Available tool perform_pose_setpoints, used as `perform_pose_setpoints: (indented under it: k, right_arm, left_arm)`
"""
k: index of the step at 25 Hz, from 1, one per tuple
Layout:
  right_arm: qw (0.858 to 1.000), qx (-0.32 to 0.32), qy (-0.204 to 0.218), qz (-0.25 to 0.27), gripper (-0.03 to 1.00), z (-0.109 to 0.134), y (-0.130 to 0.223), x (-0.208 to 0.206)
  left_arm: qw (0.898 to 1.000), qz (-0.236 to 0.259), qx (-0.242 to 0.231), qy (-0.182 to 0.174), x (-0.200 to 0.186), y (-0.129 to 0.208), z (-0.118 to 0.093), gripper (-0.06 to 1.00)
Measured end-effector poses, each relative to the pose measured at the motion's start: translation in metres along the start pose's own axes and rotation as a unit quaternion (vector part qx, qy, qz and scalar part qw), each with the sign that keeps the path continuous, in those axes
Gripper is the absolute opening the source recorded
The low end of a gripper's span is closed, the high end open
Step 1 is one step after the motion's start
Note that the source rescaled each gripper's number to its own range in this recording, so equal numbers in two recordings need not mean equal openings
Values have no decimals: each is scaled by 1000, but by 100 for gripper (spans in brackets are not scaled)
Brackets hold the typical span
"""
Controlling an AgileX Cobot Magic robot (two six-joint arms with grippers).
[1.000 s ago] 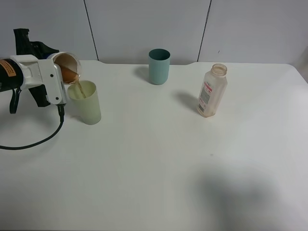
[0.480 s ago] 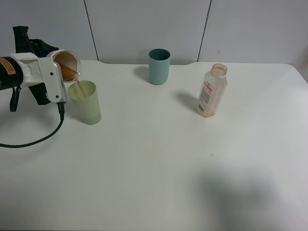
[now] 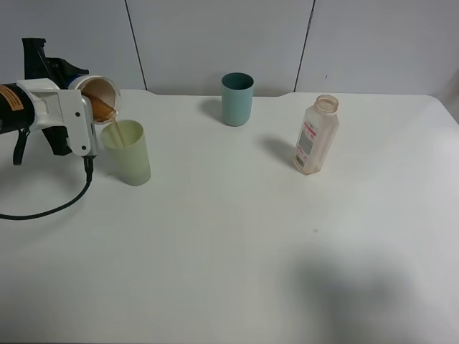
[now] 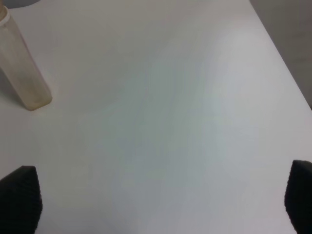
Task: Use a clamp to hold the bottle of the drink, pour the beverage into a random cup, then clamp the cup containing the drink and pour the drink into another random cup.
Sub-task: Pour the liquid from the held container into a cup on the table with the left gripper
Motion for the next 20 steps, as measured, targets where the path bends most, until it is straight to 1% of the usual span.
perform_pose_setpoints:
  k: [1, 4, 15, 20]
  right_arm:
    - [1000, 0, 0, 0, 100, 0, 0, 0]
    - [1000, 0, 0, 0, 100, 0, 0, 0]
    - [1000, 0, 0, 0, 100, 0, 0, 0]
    - [1000, 0, 0, 0, 100, 0, 0, 0]
  left_arm:
    - [1000, 0, 10, 0, 0, 0, 0, 3]
    - [1000, 0, 20, 0, 0, 0, 0, 3]
    - [1000, 0, 28, 0, 0, 0, 0, 3]
    - [999, 0, 42, -1, 0, 0, 0, 3]
Point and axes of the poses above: a point on each arm's last joint axis where the gripper is mounted, x pointing out along that axis toward the gripper, z along the wrist's bending axis when the last joint is at zero, y = z × x, the point moved 2 cm from there along x, pointing out along that axis toward the gripper, and after that the axes turned 8 degrees about -x, right-handed, at the moved point
